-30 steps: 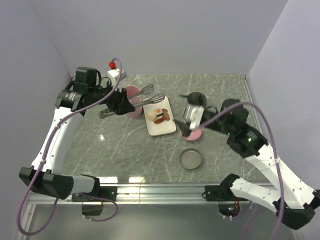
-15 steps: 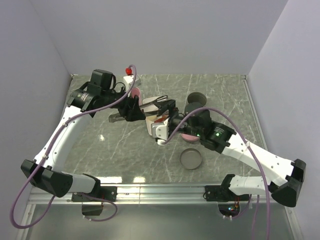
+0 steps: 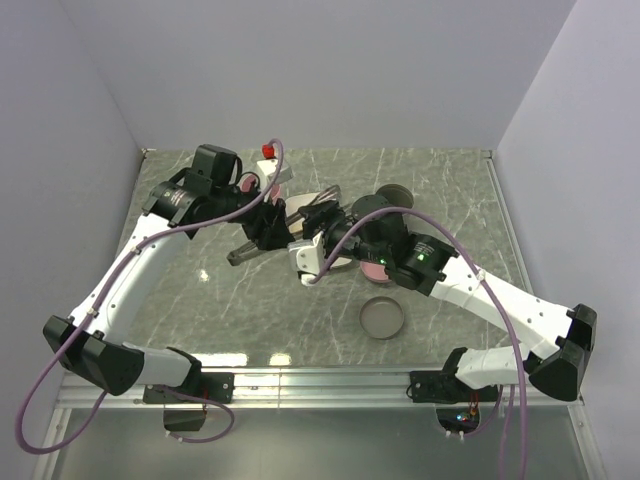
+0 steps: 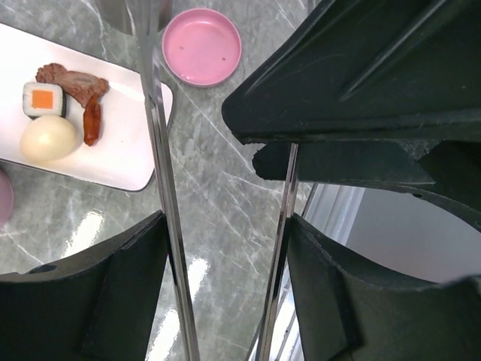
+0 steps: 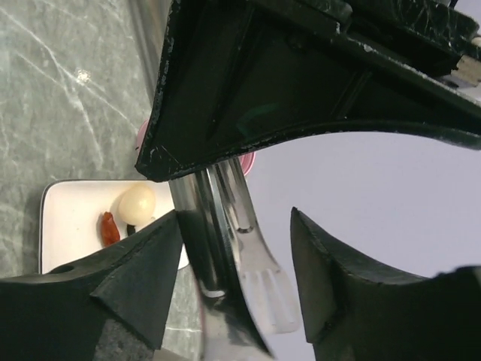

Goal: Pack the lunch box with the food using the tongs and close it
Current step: Pick up the clamp at the center of the board.

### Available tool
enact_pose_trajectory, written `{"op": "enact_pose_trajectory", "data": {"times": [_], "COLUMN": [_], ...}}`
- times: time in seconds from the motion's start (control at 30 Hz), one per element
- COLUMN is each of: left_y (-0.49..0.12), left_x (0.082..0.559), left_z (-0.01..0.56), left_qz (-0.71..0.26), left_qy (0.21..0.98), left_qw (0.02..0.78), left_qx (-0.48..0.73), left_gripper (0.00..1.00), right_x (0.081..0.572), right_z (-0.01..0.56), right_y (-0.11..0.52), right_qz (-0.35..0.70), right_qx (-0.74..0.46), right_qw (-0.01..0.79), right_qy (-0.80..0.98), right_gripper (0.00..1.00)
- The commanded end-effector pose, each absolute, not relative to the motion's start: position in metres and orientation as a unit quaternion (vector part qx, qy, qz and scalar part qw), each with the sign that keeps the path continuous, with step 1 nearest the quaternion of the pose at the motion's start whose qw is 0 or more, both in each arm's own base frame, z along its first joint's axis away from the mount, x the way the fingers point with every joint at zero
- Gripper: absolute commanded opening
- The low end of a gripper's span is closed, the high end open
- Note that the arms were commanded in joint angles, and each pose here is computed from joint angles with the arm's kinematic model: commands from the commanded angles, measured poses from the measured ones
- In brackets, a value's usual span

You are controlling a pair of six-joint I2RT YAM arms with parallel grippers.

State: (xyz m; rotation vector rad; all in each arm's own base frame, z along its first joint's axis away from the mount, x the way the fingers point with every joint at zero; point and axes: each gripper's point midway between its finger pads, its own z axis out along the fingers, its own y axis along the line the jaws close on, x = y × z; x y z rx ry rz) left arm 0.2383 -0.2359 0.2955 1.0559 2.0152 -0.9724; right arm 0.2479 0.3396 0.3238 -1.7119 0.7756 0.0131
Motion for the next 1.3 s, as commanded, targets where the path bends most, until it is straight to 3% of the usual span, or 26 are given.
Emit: {"op": "enact_pose_trajectory", "data": {"times": [0.0,0.27,0.63,1.27], "left_y": [-0.237,-0.239,-0.239,-0.245], "left_x": [0.233,0.231,0.228,0.227], "left_z": [0.297,0.293,0.284,0.291], "left_qz": [-0.375,-0.376,-0.360,-0.375], "left_qy": [0.762,0.763,0.768,0.764], "left_qw": [0.329,0.317,0.310,0.310], "left_qx": [0.413,0.419,0.429,0.424], "left_gripper": [0.67,0.66,0.66,0.67], "right_x": [0.248,0.245,0.245,0.242], "right_z": [0.345,0.334,0.331,0.312], "right_y": [0.341,0.339,0.337,0.325], "right_qz": [-0.008,-0.007,0.000,-0.058], "right_qx": [-0.734,-0.750,-0.761,-0.778], "right_qw": [0.601,0.580,0.556,0.558], "right_qy": [0.317,0.319,0.336,0.283], "right_gripper": [0.64,0.48,0.37,0.30]}}
